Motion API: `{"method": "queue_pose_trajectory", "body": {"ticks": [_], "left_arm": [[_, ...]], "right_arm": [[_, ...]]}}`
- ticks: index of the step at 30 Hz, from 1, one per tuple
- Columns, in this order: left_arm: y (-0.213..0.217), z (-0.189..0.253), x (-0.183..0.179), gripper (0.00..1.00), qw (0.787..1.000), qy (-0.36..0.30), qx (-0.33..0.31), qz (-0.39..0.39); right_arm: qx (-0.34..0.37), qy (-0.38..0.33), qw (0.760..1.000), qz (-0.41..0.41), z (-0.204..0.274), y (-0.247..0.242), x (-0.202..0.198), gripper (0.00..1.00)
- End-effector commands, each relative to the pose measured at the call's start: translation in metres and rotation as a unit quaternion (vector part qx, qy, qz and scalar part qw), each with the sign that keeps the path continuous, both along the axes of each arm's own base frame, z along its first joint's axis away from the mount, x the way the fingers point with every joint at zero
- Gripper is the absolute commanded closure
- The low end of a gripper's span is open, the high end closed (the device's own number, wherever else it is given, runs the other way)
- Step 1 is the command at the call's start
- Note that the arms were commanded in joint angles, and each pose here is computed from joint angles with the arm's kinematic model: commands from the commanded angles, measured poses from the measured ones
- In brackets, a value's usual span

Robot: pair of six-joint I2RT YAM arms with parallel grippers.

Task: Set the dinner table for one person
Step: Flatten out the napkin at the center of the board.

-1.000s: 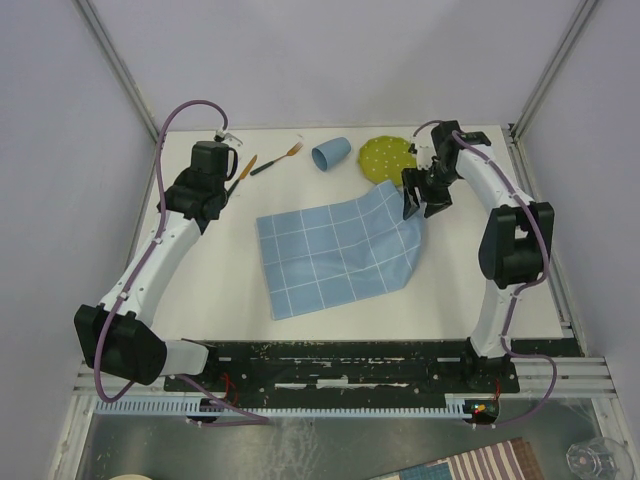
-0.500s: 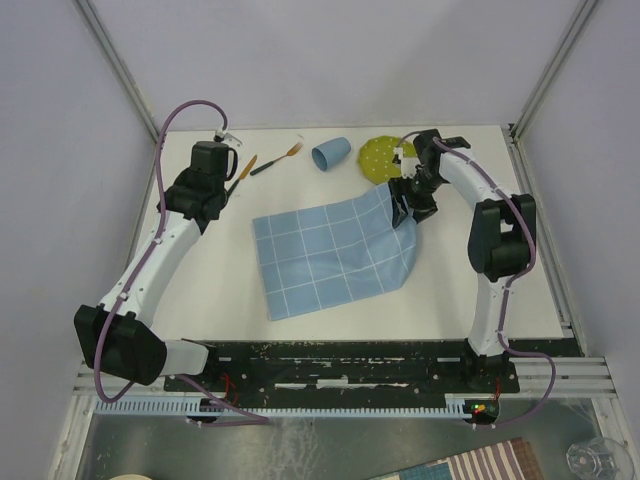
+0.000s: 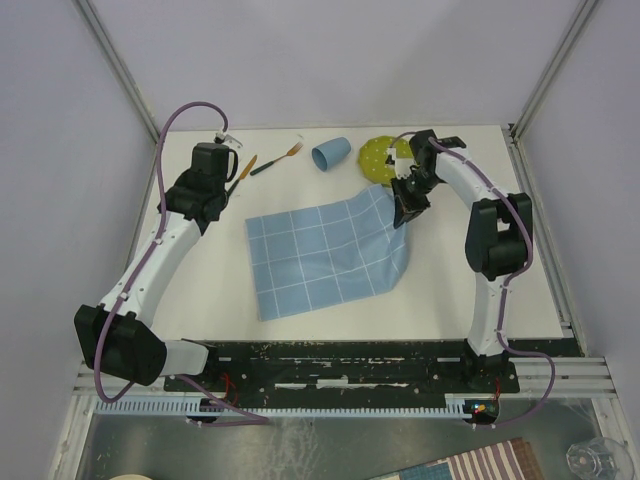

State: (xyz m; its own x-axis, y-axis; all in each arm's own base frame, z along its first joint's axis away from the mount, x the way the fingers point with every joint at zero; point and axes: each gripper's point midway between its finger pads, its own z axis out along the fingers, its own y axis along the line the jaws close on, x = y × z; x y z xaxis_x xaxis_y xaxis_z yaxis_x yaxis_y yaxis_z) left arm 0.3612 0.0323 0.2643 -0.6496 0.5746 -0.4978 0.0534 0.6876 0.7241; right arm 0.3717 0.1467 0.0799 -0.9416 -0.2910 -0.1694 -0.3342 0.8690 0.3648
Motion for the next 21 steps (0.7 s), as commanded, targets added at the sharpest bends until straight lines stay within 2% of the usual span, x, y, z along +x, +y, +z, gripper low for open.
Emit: {"method": "queue_pose_trajectory", "body": {"ticks": [1,4,8,10,12,18,19,21], "left_arm": [[-0.001,0.011,-0.001,0.77,0.999,-0.035,-0.018,0.009],[-0.002,0.009,-0.001,0.77,0.999,-0.033,-0.02,0.007],[-0.002,0.008,0.0,0.77,0.999,-0.031,-0.02,0.007],[-0.003,0.008,0.001,0.77,0.999,-0.03,-0.019,0.006],[-0.003,0.01,0.002,0.77,0.999,-0.032,-0.018,0.005],[-0.003,0.012,0.001,0.77,0.999,-0.033,-0.019,0.006],[-0.003,0.011,0.001,0.77,0.999,-0.032,-0.02,0.007],[-0.003,0.01,0.0,0.77,0.999,-0.032,-0.021,0.007]], "right_arm": [[0.113,-0.031,0.992,0.051,0.048,0.038,0.002,0.98],[0.204,-0.044,0.972,0.104,0.091,0.068,-0.014,0.98],[0.333,-0.059,0.923,0.185,0.156,0.108,-0.051,0.98],[0.393,-0.035,0.898,0.195,0.176,0.118,-0.066,0.98],[0.433,0.005,0.885,0.171,0.178,0.122,-0.073,0.98],[0.454,0.077,0.887,0.022,0.122,0.1,-0.045,0.98],[0.441,0.077,0.894,0.003,0.113,0.092,-0.041,0.98],[0.376,0.071,0.924,-0.012,0.09,0.073,-0.039,0.98]]}}
